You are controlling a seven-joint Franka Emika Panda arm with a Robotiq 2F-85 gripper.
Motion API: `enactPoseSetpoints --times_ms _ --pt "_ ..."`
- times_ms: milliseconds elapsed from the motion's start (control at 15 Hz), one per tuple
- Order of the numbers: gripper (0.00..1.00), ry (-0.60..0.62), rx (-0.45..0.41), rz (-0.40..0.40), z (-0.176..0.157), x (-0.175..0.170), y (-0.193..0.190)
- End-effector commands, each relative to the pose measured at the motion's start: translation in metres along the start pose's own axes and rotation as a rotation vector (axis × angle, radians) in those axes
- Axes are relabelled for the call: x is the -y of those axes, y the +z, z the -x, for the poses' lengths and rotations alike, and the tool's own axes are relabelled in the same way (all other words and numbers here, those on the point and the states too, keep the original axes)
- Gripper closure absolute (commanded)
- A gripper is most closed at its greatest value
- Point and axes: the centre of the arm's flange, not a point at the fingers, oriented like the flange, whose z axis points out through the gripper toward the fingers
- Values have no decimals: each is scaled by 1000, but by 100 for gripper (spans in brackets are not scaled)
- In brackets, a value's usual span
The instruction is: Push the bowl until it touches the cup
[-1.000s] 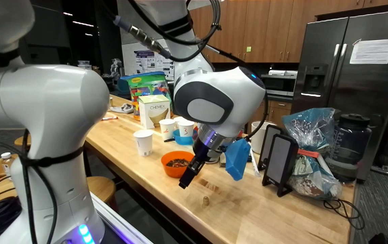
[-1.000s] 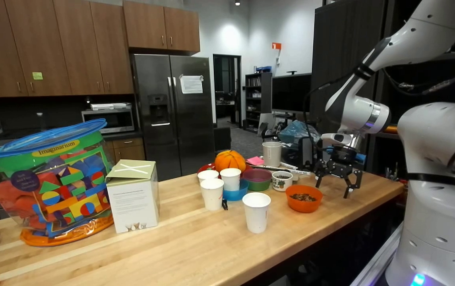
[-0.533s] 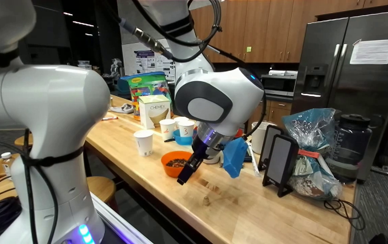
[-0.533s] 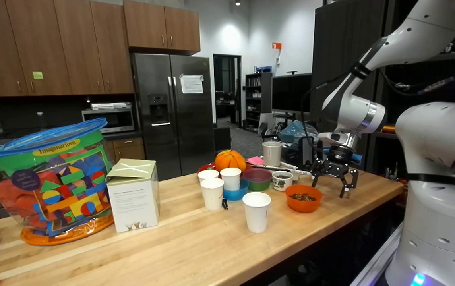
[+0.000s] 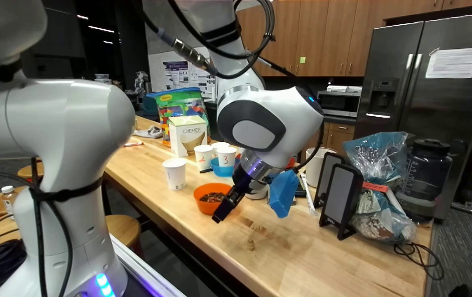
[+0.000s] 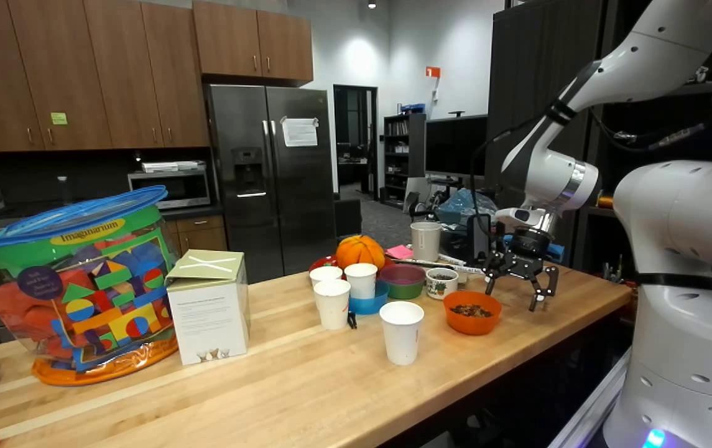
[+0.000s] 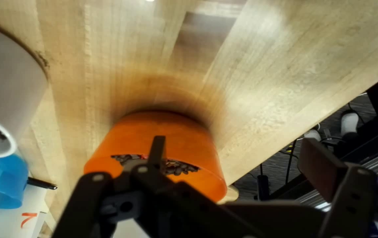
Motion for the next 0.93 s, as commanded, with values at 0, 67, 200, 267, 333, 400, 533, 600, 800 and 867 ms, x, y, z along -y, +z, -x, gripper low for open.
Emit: enactPoseSetpoints --times_ms 0,67,200,267,333,400,533,600,800,867 --pt "0 10 -63 -3 11 -6 6" --pt "0 8 -75 -6 11 -5 7" --pt "0 5 -91 -12 9 -7 11" --pt "0 3 -95 -13 8 -8 12" --pt "0 -1 -100 -16 6 -10 15" --pt "0 -6 -103 -19 5 -12 17" --pt "0 -14 -111 -24 2 -16 22" --pt "0 -21 -118 -28 1 -18 25" --pt "0 -34 -128 -41 -5 -23 34" --pt "0 -38 -133 -43 -7 -24 37"
